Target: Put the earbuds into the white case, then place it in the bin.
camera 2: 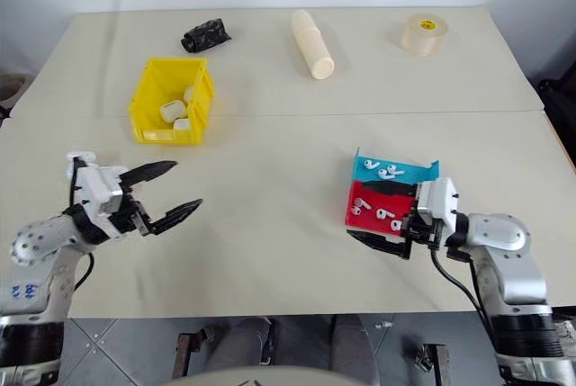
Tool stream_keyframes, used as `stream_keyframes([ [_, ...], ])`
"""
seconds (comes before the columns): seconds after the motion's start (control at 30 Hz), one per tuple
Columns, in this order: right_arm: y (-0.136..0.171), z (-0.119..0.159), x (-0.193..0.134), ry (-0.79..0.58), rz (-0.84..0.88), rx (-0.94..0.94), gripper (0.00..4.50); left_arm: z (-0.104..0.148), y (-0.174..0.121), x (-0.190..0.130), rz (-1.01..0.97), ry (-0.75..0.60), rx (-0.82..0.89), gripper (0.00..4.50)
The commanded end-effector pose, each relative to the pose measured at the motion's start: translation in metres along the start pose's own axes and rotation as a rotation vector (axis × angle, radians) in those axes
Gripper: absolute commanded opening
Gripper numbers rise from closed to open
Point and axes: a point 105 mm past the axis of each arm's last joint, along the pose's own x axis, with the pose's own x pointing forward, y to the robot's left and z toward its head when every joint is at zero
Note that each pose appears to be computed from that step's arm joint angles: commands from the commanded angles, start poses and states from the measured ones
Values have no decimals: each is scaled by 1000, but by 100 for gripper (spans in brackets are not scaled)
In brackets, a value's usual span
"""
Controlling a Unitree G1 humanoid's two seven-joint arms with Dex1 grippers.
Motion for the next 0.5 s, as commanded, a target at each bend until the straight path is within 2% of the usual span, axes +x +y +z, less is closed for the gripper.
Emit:
stream_keyframes([
  [0.03,7,17,15,-77,57,-49,450,5,18,-29,270,16,11,449],
  [0.27,21,29,40,-186,101,-78,450,-30,10,-90,690,177,-196,449],
  [0.4,23,29,45,-194,101,-64,450,-41,15,-105,824,238,-287,449],
  [0.5,24,26,44,-181,110,-49,450,-40,21,-103,851,265,-340,449],
])
